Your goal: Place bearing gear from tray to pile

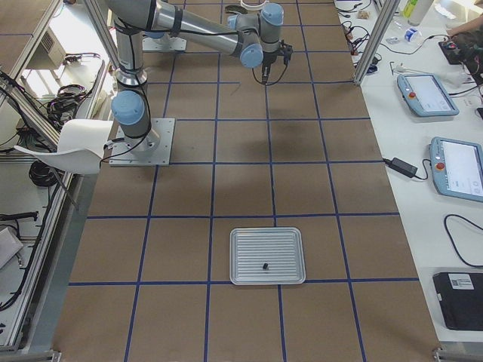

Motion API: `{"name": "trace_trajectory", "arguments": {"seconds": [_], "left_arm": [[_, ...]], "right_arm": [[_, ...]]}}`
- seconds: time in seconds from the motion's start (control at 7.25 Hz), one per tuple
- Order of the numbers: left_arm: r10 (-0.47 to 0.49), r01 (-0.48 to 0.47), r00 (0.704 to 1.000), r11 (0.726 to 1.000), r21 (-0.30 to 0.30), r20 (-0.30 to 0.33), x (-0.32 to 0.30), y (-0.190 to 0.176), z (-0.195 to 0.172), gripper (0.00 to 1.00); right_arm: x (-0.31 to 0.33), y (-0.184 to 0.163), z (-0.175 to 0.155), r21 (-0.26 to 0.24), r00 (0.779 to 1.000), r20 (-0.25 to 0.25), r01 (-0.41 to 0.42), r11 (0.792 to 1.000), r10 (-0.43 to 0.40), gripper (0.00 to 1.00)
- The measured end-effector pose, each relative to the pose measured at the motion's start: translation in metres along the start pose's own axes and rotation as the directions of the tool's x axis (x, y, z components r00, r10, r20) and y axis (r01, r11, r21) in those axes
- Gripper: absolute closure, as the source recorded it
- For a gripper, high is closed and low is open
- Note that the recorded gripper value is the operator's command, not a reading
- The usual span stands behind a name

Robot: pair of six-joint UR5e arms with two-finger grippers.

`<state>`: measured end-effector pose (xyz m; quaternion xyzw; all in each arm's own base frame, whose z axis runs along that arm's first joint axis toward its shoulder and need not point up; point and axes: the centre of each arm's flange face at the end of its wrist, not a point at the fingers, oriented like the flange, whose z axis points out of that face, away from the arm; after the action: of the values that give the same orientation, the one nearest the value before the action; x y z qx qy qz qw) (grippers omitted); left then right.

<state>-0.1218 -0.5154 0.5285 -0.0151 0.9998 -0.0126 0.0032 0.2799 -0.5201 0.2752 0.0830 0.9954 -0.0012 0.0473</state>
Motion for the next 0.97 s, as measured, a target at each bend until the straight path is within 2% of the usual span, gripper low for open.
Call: {"name": "trace_trajectory", "arguments": {"seconds": [0.41,0.55,0.69,0.83,0.97], "left_arm": [[-0.002,0.002,1.000,1.000,-0.002,0.000,0.000,0.001,0.000,0.00],[-0.002,0.002,1.000,1.000,-0.003,0.000,0.000,0.001,0.000,0.00],[-0.002,0.002,1.000,1.000,-0.004,-0.001,0.000,0.001,0.001,0.00],[-0.002,0.002,1.000,1.000,-0.006,-0.001,0.000,0.001,0.001,0.00],[-0.002,0.002,1.000,1.000,-0.007,-0.001,0.000,0.001,0.001,0.00]], "right_arm": [[-0.089,0.058,0.071,-0.022,1.000,0.018,-0.003,1.000,0.003,1.00],[-0.105,0.073,0.085,-0.039,1.000,0.023,-0.007,0.999,0.008,0.62],[-0.112,0.081,0.092,-0.047,1.000,0.024,-0.011,0.999,0.012,0.12],[-0.115,0.084,0.093,-0.047,1.000,0.024,-0.010,0.999,0.011,0.00],[-0.116,0.083,0.092,-0.042,1.000,0.023,-0.006,0.999,0.007,0.00]]}}
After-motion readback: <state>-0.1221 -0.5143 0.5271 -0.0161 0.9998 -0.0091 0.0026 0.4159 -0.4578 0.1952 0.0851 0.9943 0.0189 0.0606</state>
